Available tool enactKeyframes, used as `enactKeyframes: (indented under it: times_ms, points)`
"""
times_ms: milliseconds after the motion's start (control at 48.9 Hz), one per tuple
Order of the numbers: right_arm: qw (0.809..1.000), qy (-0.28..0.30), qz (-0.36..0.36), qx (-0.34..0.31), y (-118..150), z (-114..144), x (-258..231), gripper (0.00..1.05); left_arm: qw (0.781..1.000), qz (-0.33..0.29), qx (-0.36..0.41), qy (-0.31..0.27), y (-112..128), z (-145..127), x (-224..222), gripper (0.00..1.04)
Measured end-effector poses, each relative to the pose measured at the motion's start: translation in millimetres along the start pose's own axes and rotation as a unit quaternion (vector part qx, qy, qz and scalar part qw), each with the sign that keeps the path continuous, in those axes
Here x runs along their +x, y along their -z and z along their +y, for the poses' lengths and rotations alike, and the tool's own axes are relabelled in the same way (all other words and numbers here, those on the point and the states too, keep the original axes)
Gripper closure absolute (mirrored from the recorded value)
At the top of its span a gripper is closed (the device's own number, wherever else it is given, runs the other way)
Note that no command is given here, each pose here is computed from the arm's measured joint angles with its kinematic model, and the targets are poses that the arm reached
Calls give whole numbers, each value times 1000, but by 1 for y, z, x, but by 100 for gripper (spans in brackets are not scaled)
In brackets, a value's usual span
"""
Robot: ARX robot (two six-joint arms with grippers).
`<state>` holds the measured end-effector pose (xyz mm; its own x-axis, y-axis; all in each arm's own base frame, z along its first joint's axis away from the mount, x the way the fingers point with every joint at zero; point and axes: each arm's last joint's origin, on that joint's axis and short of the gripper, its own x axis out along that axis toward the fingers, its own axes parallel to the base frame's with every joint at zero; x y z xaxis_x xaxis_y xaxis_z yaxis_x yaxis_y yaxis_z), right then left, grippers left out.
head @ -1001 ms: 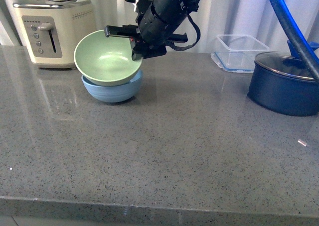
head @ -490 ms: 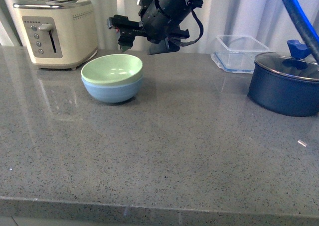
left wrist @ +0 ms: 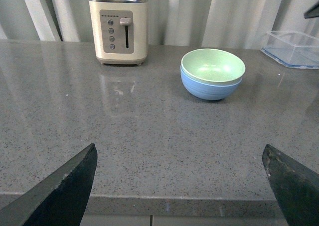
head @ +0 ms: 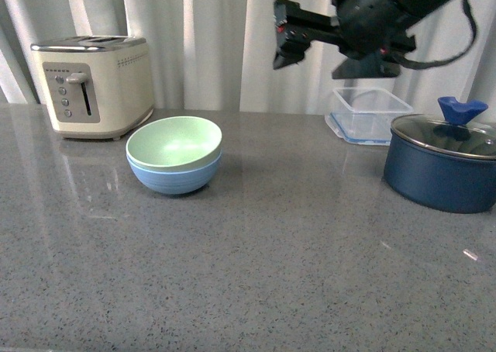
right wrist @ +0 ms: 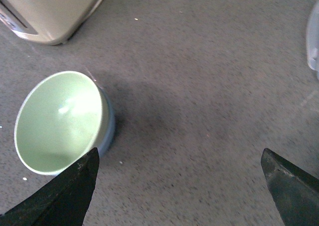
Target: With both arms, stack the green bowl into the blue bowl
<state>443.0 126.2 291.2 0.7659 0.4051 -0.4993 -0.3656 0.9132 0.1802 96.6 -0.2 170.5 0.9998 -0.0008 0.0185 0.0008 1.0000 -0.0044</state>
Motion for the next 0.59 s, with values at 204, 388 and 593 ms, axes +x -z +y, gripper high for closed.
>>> enactKeyframes:
  times_ms: [204,388,593]
  points:
    - [997,69,9,29,52,-40,-71,10,1000,0,0,0,0,0,0,7]
    - [993,106,4,43,76,-58,-117,10,1000,0,0,0,0,0,0,7]
    - [989,141,12,46,100,-65,-152,10,1000,0,0,0,0,0,0,7]
